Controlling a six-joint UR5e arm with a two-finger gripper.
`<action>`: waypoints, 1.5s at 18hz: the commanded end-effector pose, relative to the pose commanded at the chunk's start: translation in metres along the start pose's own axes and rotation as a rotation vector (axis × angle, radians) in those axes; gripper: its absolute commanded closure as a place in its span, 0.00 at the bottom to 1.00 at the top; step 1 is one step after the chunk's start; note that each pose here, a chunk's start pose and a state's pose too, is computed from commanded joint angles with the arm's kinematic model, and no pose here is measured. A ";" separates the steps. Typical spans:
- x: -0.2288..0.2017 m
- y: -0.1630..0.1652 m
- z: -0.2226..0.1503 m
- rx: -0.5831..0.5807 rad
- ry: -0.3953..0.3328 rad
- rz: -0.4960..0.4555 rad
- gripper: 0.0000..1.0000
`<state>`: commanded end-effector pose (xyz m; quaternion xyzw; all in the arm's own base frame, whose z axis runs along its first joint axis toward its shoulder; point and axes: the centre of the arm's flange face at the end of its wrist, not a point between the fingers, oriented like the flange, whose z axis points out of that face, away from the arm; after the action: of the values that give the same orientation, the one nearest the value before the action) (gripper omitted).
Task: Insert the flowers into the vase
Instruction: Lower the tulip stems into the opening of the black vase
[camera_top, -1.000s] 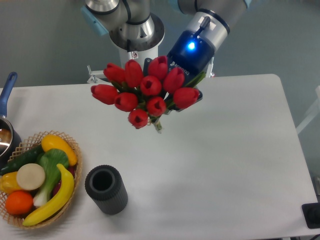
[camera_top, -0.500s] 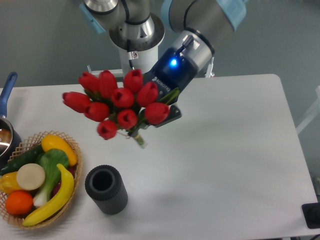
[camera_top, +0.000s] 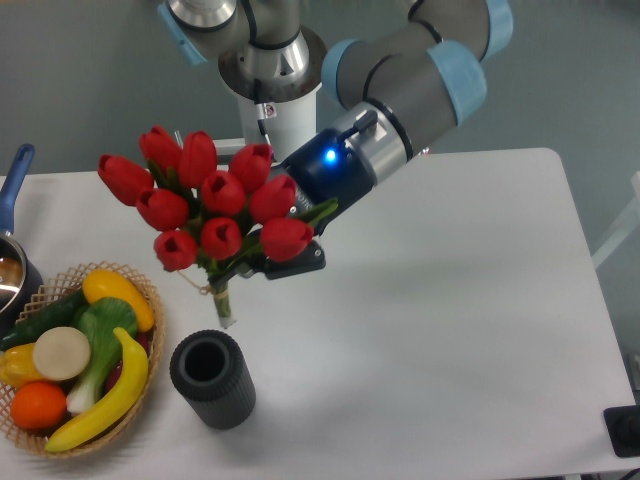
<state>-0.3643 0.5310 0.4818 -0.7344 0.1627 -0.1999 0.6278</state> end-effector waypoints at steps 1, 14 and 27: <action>-0.003 0.004 0.005 -0.001 0.008 -0.005 0.63; -0.025 0.040 0.018 -0.019 0.017 -0.040 0.63; -0.025 0.078 0.040 -0.029 0.054 -0.067 0.63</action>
<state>-0.3653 0.5652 0.3977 -0.7428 0.1576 -0.2381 0.6056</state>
